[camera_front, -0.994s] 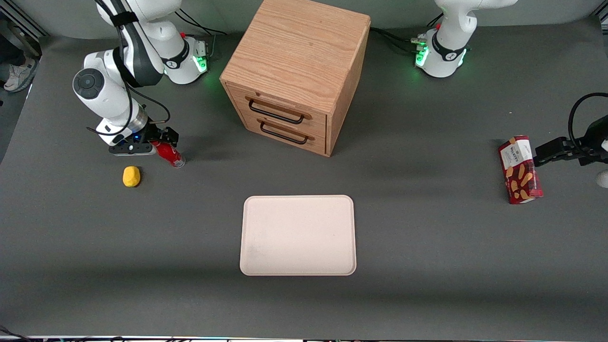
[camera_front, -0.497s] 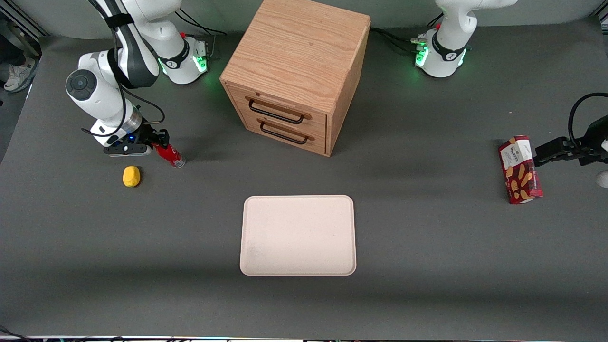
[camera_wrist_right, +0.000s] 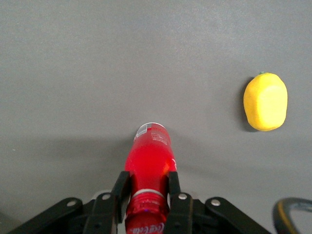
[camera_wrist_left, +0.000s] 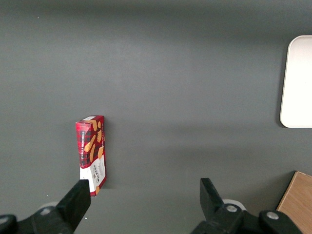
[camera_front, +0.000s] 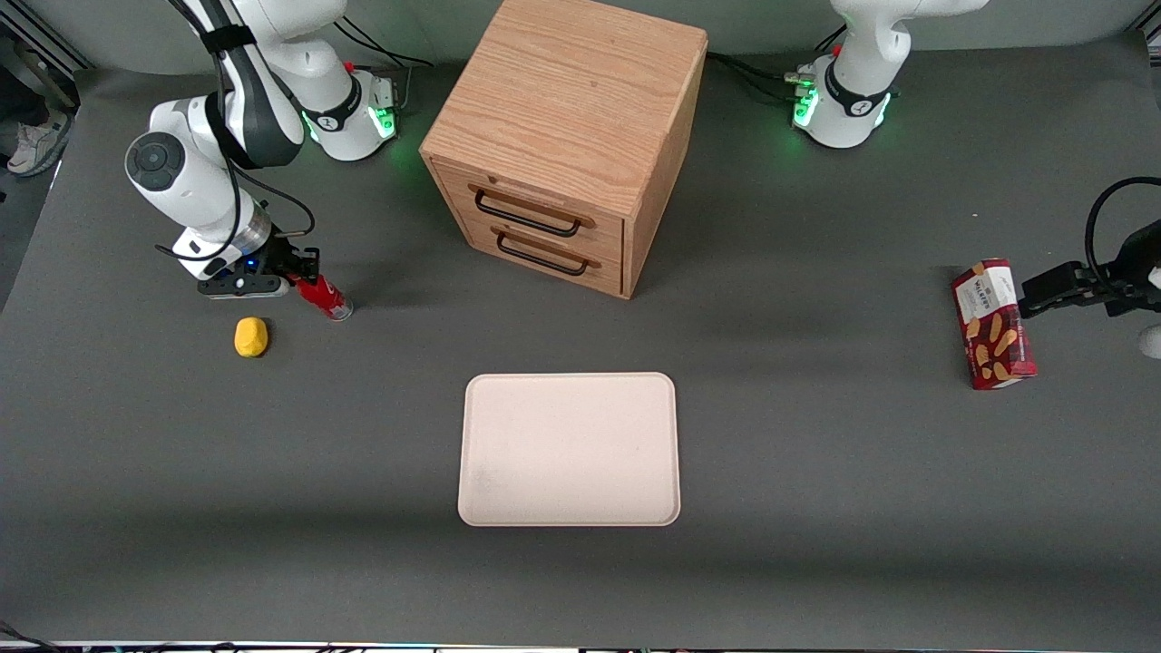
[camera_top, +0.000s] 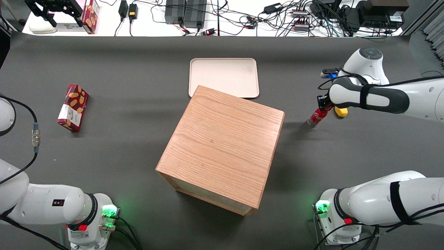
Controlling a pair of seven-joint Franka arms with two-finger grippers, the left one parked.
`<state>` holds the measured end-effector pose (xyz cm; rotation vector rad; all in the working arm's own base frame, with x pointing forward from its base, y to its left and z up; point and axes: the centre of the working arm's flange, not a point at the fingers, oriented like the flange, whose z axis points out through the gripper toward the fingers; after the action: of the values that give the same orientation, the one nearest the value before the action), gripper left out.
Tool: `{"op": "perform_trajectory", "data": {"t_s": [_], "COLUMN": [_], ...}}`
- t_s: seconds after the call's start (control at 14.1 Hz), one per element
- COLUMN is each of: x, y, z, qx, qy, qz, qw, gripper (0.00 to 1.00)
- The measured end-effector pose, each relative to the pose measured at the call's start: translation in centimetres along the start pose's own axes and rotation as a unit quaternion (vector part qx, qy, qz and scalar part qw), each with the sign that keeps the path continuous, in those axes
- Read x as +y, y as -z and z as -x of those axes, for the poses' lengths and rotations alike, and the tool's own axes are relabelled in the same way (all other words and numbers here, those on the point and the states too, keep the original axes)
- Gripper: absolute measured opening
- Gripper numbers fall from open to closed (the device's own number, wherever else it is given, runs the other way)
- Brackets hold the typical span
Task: Place coke bottle on tray
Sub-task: 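Close the right gripper around the bottle's neck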
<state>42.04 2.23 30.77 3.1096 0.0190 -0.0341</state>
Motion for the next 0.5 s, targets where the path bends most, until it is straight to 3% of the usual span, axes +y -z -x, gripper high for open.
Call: {"op": "perform_trajectory", "data": {"t_s": [0.5], "x": [0.1], "y": [1.5], "z": [-1.2], "qx": [0.011], "qy": [-0.001], "qz": [0.001], "qw": [0.9999], "gripper": [0.36]}}
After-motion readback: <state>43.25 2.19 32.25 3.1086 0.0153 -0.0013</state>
